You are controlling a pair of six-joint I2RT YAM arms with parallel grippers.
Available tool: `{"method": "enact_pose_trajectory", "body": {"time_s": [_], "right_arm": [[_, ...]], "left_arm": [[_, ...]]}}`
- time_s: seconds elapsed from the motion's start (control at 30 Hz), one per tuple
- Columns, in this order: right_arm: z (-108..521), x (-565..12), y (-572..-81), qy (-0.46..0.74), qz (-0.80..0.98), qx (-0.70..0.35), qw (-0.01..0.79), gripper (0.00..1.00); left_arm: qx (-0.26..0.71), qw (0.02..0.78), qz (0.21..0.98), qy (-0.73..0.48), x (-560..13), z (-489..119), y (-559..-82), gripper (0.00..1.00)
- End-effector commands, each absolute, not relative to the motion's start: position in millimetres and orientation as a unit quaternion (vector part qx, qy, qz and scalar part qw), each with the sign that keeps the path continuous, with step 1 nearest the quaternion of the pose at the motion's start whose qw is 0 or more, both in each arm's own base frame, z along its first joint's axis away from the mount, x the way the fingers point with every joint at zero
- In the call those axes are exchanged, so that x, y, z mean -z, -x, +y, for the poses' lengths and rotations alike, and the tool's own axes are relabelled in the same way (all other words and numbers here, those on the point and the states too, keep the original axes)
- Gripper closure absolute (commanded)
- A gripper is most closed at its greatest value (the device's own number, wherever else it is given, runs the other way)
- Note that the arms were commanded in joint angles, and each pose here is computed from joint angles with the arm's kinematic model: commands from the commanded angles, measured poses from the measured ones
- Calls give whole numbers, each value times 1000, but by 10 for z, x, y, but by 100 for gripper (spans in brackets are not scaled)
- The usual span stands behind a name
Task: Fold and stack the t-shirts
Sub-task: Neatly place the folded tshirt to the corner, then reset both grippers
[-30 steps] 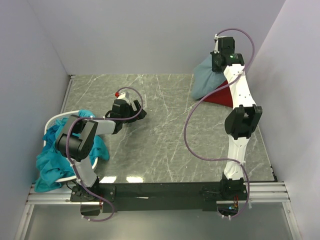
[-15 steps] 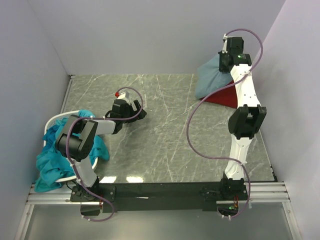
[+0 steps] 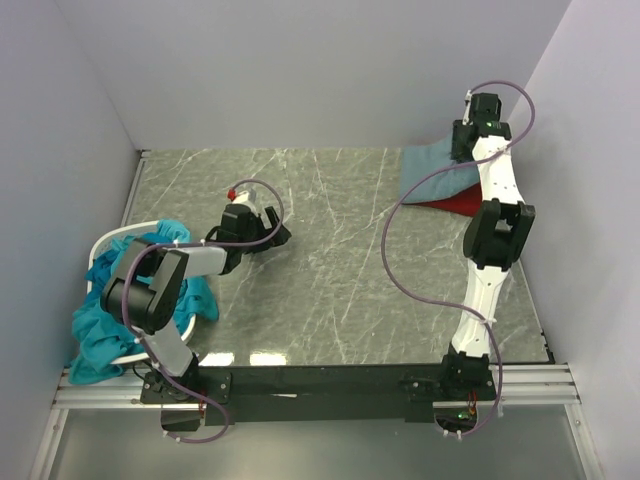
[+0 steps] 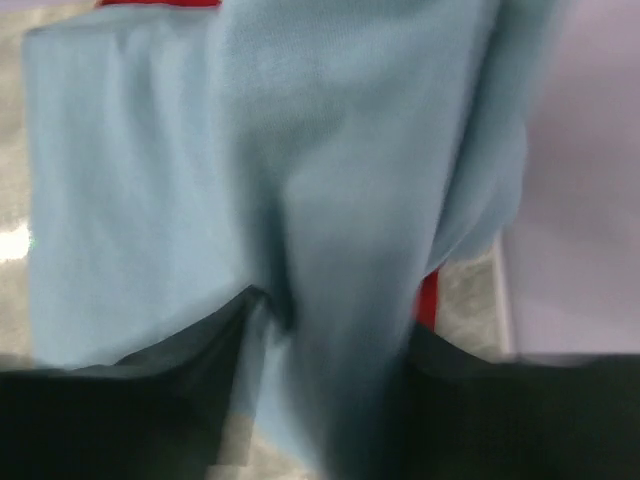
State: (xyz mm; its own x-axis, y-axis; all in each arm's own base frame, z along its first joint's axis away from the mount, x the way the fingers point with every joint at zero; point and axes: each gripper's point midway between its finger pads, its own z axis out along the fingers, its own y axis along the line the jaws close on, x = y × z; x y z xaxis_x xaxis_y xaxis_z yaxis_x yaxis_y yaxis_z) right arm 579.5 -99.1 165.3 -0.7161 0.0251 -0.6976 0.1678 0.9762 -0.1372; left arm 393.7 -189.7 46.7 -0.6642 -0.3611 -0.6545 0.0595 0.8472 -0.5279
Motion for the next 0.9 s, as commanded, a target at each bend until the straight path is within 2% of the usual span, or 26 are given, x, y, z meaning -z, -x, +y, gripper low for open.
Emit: {"method": "enact_pose_trajectory", "body": {"time_s": [0.0,0.1,0.17,0.2,0.27,0.33,0.37,0.4,0.53,0.63,0.67,0.73,0.77,0.87], "right_arm": [[-1159,-1802,-5955,-71,901,124,410,27],[-1266,-1929,-5893,-102,893,140,416,16],[-1221,-1897,-5811,-116,892,128,417,15],[-1177,-2182,-5802,-120,876,116,452,14],[-1102,-2166,-5687,-139,874,99,455,13],[-1001,-2466,-5585,-152,856,87,487,12],[-949,-2345,-5483,-154,863,86,473,12],[-869,-2602,-5382,-153,849,81,499,12],[-211,-2749,-5006,-117,829,73,543,11],[163,-2568,-4640,-97,833,53,542,10],[274,-2727,-4536,-92,819,37,564,10],[444,-2531,-4336,-79,826,18,557,10],[606,-2662,-4225,-70,813,-6,578,10],[942,-2547,-3903,-46,810,-73,579,10]], "left_arm": [[264,412,870,67,-636,-1942,-3856,5],[259,427,864,65,-786,-1936,-3864,5],[264,442,855,64,-939,-1941,-3886,5],[267,446,852,65,-984,-1944,-3891,5],[273,456,845,65,-1113,-1952,-3908,4],[277,469,836,66,-1248,-1942,-3911,5],[277,475,833,65,-1292,-1933,-3905,5],[273,480,831,68,-1327,-1909,-3899,4],[262,498,823,80,-1454,-1794,-3823,4],[253,518,812,88,-1644,-1689,-3735,4],[253,524,808,90,-1700,-1669,-3706,4],[248,542,797,98,-1839,-1578,-3623,4],[247,548,792,101,-1888,-1547,-3591,4],[242,569,778,112,-2059,-1426,-3459,3]]}}
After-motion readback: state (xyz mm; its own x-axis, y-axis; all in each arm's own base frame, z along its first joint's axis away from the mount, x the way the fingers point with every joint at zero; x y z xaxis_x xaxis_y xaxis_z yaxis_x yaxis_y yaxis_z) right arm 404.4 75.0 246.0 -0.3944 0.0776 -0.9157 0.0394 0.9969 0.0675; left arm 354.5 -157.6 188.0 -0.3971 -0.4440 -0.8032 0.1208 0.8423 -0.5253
